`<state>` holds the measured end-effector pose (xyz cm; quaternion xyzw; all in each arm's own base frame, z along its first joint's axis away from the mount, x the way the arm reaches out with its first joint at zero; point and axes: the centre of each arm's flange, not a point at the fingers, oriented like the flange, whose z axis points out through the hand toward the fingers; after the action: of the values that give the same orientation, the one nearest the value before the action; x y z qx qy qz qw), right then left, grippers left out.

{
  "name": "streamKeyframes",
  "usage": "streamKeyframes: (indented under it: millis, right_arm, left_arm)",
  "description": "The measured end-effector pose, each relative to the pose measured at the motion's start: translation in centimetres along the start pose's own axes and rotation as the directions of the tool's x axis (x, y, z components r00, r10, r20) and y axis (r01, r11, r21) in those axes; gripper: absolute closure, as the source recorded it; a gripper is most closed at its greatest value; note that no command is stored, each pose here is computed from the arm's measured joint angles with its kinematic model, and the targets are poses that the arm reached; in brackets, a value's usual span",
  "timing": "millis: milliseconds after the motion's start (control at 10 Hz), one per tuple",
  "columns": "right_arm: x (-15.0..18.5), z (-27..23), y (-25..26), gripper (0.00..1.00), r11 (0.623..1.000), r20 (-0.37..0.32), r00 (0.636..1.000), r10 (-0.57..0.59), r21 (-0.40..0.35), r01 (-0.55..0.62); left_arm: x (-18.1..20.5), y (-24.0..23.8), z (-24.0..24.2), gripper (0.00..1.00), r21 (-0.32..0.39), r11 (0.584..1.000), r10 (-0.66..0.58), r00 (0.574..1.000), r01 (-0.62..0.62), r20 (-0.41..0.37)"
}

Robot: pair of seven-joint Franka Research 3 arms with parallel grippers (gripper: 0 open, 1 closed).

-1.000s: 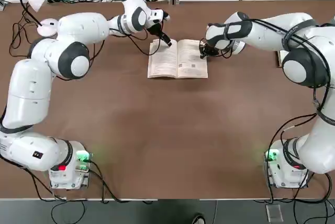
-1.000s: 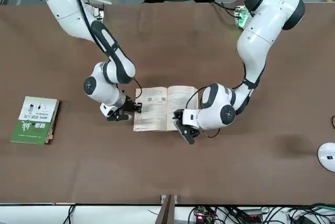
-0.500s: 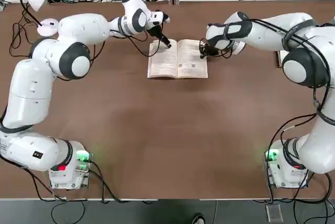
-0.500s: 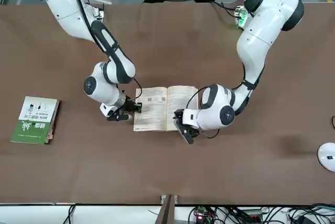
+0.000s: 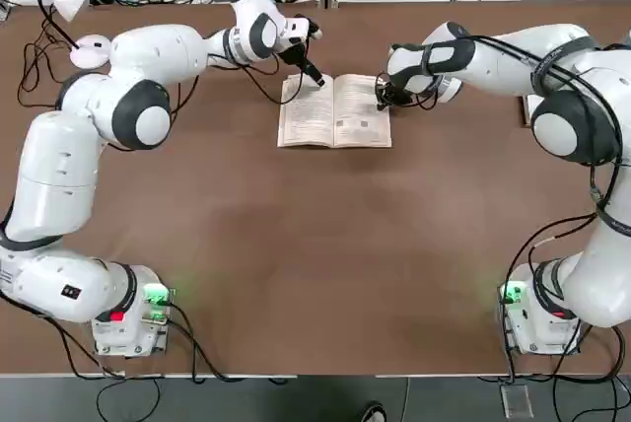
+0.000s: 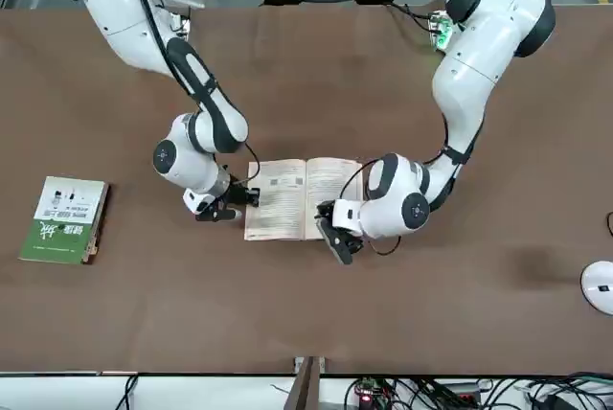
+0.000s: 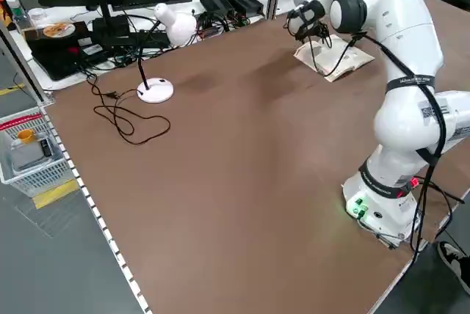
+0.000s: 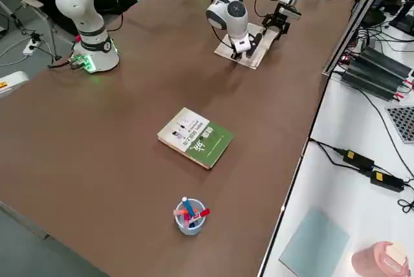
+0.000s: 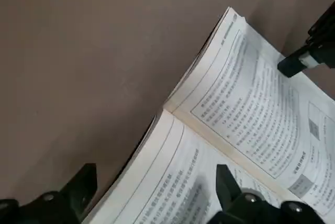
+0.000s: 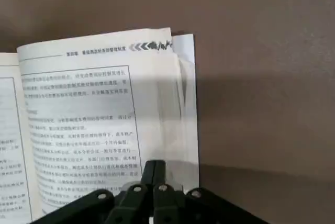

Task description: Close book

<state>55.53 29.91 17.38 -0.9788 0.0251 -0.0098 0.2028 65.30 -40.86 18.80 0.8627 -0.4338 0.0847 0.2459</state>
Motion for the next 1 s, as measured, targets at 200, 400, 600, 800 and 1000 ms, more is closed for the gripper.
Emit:
streamKeyframes:
  millis: [200,400,600,800,1000]
  right_arm:
    - [0.0,0.0,0.0,0.99,1.0,0.0,1.0,0.0,0.0,0.0]
    - [0.0,0.0,0.0,0.99,1.0,0.0,1.0,0.0,0.0,0.0]
    - [0.0,0.0,0.0,0.99,1.0,0.0,1.0,0.0,0.0,0.0]
    - [0.0,0.0,0.0,0.99,1.0,0.0,1.0,0.0,0.0,0.0]
    - [0.0,0.0,0.0,0.99,1.0,0.0,1.0,0.0,0.0,0.0]
  left_arm:
    - [0.15,-0.01,-0.13,0.0,0.004,1.0,0.001,1.0,-0.001,-0.007]
    - [0.27,-0.1,-0.23,0.0,0.015,1.0,0.01,1.0,-0.01,-0.018]
    - [0.36,-0.11,-0.16,0.0,0.024,0.999,0.032,0.999,-0.031,-0.027]
    - [0.45,0.24,0.13,0.0,0.024,0.998,0.056,0.998,-0.056,-0.026]
    - [0.51,0.65,0.52,0.0,0.021,0.996,0.082,0.996,-0.081,-0.022]
